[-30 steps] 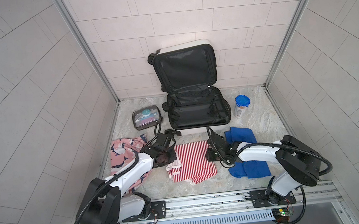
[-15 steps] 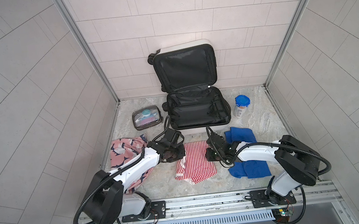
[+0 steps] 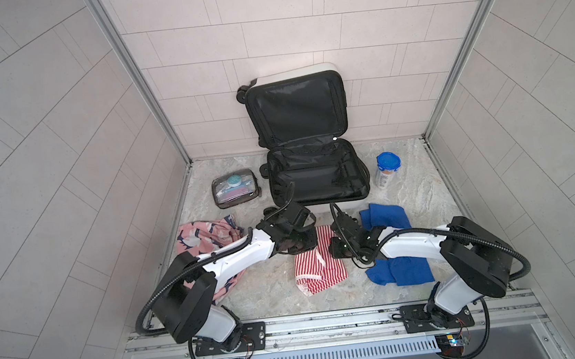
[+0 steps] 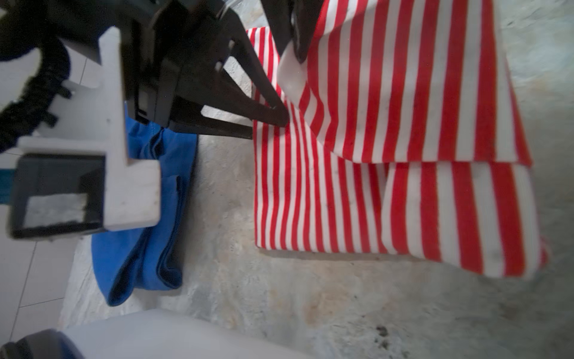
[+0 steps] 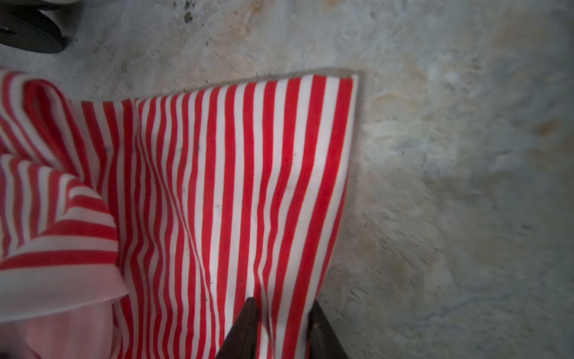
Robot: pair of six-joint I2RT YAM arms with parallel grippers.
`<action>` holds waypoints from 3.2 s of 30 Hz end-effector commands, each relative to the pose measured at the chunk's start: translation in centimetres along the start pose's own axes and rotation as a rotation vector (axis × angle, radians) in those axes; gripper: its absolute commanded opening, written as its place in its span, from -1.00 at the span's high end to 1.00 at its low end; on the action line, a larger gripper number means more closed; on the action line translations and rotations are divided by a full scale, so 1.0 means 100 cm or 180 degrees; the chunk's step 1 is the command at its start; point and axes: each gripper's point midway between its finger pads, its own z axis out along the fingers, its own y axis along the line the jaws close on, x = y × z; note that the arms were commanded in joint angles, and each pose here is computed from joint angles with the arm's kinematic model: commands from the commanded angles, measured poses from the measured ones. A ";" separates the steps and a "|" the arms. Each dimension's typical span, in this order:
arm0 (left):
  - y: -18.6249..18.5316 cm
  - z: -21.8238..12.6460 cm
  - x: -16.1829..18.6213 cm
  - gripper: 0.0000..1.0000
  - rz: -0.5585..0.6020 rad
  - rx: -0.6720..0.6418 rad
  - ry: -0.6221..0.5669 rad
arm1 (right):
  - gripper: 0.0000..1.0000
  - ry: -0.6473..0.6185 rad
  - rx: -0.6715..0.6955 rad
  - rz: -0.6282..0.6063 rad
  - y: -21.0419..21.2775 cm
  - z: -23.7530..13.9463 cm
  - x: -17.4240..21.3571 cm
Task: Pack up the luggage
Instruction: 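Grasp the striped shirt's edges with the left and right grippers, then lift the striped shirt with both grippers and carry it into the suitcase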
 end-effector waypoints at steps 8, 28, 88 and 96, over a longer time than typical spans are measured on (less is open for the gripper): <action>-0.002 0.020 -0.001 -0.28 0.0056 -0.0026 0.0062 | 0.02 0.0035 0.0113 0.0046 -0.011 -0.006 0.004; 0.127 -0.083 -0.008 -0.44 0.0253 -0.1801 -0.0217 | -0.45 0.0006 0.0048 0.0049 -0.007 -0.012 0.000; 0.165 0.002 0.037 0.10 -0.0379 -0.0821 0.0325 | -0.23 0.0137 -0.0062 0.0026 0.013 0.009 0.009; 0.147 -0.014 0.022 1.00 -0.0330 -0.0714 0.0139 | 0.33 0.0059 -0.0068 0.0012 0.018 -0.004 0.002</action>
